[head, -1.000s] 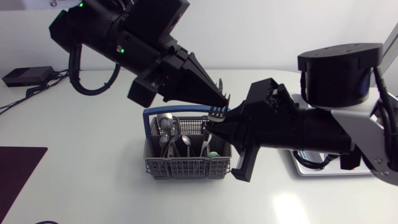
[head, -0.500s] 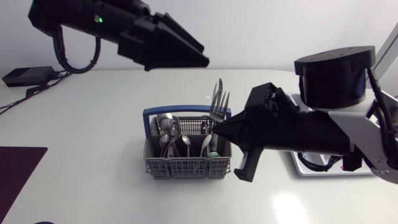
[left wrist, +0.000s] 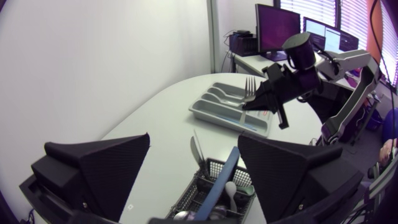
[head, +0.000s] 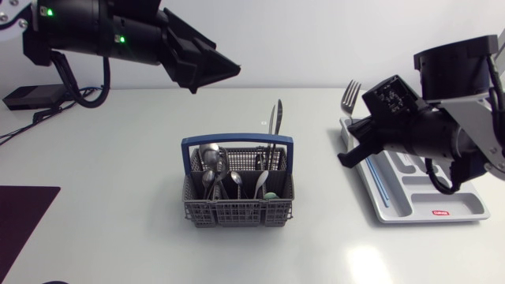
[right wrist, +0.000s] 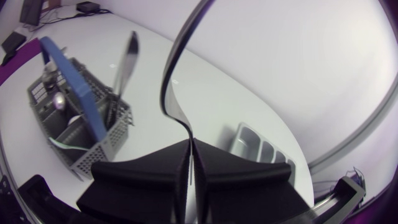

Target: Sort the cutlery from the basket into the organizer compartments.

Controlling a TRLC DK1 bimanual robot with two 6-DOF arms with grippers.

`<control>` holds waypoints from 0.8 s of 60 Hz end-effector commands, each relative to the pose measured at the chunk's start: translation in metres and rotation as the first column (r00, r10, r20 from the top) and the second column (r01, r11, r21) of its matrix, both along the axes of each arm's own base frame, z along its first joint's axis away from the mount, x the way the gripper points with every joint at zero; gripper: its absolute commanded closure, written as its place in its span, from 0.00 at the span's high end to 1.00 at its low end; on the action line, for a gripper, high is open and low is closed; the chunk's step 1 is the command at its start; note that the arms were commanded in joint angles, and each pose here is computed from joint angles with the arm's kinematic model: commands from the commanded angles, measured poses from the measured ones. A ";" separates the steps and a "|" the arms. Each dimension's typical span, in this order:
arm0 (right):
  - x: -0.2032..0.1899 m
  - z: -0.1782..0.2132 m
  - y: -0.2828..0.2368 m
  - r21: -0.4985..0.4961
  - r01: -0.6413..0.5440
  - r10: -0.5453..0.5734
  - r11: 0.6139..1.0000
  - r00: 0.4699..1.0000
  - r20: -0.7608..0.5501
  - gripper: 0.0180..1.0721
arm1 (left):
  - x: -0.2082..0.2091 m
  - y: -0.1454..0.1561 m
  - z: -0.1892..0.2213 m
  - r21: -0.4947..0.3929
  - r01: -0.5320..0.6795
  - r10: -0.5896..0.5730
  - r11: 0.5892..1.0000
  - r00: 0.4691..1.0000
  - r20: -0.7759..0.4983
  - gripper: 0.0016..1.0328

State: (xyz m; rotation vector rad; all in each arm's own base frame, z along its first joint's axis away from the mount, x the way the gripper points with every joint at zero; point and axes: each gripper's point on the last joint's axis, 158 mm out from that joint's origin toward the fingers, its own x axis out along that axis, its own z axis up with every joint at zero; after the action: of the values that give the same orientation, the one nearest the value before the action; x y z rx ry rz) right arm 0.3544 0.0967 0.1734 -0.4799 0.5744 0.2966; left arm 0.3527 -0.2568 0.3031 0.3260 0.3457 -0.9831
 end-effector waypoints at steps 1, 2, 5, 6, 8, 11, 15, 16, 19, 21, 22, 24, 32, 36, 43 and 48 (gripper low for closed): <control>0.014 -0.004 -0.029 -0.004 0.123 -0.123 0.992 0.992 -0.034 0.05 | 0.002 0.009 -0.007 -0.002 -0.061 0.061 0.998 0.998 -0.005 0.96; 0.017 -0.005 -0.036 -0.013 0.147 -0.147 0.989 0.988 -0.036 0.05 | 0.003 0.010 -0.009 0.001 -0.072 0.072 0.997 0.997 -0.005 0.96; 0.023 -0.009 -0.056 -0.050 0.218 -0.220 0.975 0.975 -0.036 0.05 | 0.005 0.016 -0.015 0.016 -0.100 0.100 0.995 0.995 -0.005 0.96; 0.026 -0.010 -0.064 -0.066 0.249 -0.251 0.966 0.967 -0.032 0.05 | 0.005 0.017 -0.017 0.020 -0.105 0.105 0.994 0.994 -0.005 0.96; 0.030 -0.012 -0.074 -0.086 0.283 -0.286 0.955 0.958 -0.034 0.05 | 0.004 0.019 -0.020 0.028 -0.114 0.114 0.993 0.993 -0.001 0.96; 0.035 -0.014 -0.095 -0.109 0.356 -0.361 0.928 0.932 -0.030 0.05 | 0.005 0.024 -0.026 0.043 -0.139 0.139 0.989 0.990 0.010 0.96; 0.042 -0.019 -0.119 -0.136 0.438 -0.447 0.889 0.894 -0.041 0.05 | 0.003 0.026 -0.033 0.054 -0.147 0.147 0.988 0.989 0.008 0.96; 0.043 -0.020 -0.124 -0.138 0.454 -0.464 0.880 0.885 -0.044 0.05 | 0.003 0.027 -0.034 0.058 -0.153 0.152 0.987 0.988 0.007 0.96; 0.048 -0.024 -0.140 -0.142 0.492 -0.503 0.859 0.863 -0.055 0.05 | 0.004 0.030 -0.039 0.067 -0.164 0.164 0.984 0.986 0.006 0.96; 0.051 -0.028 -0.147 -0.140 0.516 -0.528 0.845 0.847 -0.065 0.05 | 0.003 0.031 -0.041 0.069 -0.167 0.168 0.983 0.986 0.001 0.96; 0.053 -0.029 -0.151 -0.139 0.527 -0.539 0.838 0.839 -0.068 0.05 | 0.003 0.031 -0.044 0.072 -0.167 0.168 0.983 0.986 -0.003 0.96; 0.055 -0.033 -0.161 -0.140 0.549 -0.562 0.824 0.824 -0.077 0.05 | 0.002 0.031 -0.046 0.075 -0.166 0.167 0.983 0.986 -0.009 0.96; 0.068 -0.048 -0.189 -0.145 0.616 -0.631 0.774 0.768 -0.110 0.05 | 0.001 0.032 -0.057 0.092 -0.176 0.178 0.980 0.984 -0.015 0.96; 0.074 -0.056 -0.202 -0.154 0.647 -0.664 0.747 0.738 -0.120 0.05 | 0.002 0.033 -0.060 0.100 -0.189 0.191 0.977 0.982 -0.010 0.96; 0.085 -0.072 -0.231 -0.186 0.708 -0.731 0.681 0.669 -0.132 0.05 | 0.001 0.033 -0.066 0.115 -0.197 0.199 0.974 0.980 -0.008 0.96; 0.091 -0.086 -0.250 -0.214 0.736 -0.765 0.643 0.628 -0.140 0.05 | 0.001 0.031 -0.066 0.119 -0.201 0.202 0.972 0.979 -0.002 0.96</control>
State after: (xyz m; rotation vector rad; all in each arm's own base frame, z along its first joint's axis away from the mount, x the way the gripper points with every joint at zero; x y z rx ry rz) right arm 0.4403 -0.1341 0.0992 -0.3249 0.9438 -0.4554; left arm 0.3577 -0.2240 0.2388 0.3954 0.4443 -0.7734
